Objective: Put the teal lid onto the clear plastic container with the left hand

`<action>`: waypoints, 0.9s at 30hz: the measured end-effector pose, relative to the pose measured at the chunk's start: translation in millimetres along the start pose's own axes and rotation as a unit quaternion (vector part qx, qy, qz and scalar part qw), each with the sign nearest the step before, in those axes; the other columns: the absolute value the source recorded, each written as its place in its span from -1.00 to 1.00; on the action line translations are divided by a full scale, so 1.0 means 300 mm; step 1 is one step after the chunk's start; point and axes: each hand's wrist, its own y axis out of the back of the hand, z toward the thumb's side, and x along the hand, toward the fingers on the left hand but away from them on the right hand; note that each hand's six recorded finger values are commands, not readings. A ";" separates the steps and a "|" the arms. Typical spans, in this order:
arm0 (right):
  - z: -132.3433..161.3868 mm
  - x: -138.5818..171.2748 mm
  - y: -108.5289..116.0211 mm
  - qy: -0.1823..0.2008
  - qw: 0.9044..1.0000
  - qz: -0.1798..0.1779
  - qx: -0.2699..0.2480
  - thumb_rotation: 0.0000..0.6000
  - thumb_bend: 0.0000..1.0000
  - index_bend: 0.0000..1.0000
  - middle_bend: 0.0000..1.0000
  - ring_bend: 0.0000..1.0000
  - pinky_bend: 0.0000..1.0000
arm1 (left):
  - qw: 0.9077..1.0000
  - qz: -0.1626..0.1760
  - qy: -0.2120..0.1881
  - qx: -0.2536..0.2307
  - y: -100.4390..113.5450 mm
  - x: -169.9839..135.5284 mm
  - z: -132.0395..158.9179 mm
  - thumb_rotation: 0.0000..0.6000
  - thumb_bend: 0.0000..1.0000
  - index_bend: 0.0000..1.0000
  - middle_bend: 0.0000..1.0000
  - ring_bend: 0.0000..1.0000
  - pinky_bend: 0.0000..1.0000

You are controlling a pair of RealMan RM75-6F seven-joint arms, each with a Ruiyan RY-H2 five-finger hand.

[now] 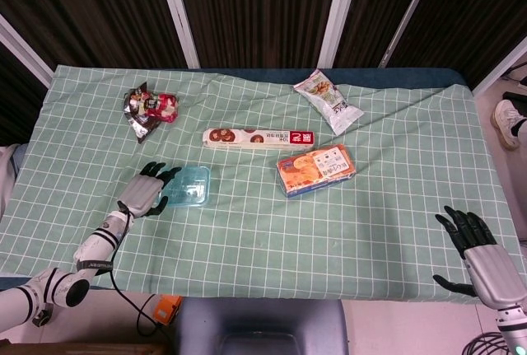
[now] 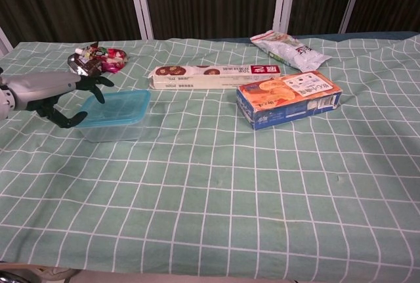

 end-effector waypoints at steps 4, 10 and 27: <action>0.000 -0.001 -0.001 -0.001 1.000 0.001 0.000 1.00 -0.63 -1.00 -0.93 -1.00 -1.00 | 1.000 0.001 0.000 0.003 0.001 0.000 -0.001 1.00 0.13 -1.00 -0.51 -0.93 -1.00; -0.001 -0.001 0.002 -0.001 1.000 -0.001 -0.001 1.00 -0.63 -1.00 -0.93 -1.00 -1.00 | 0.998 0.060 -0.010 0.004 0.084 -0.016 0.013 1.00 0.12 -1.00 -0.98 -1.00 -1.00; 0.010 -0.011 -0.029 -0.007 1.000 0.006 0.022 1.00 -0.63 -1.00 -0.92 -1.00 -1.00 | 0.980 0.197 0.002 -0.011 -0.042 -0.660 -0.079 1.00 -0.21 -1.00 -1.00 -1.00 -1.00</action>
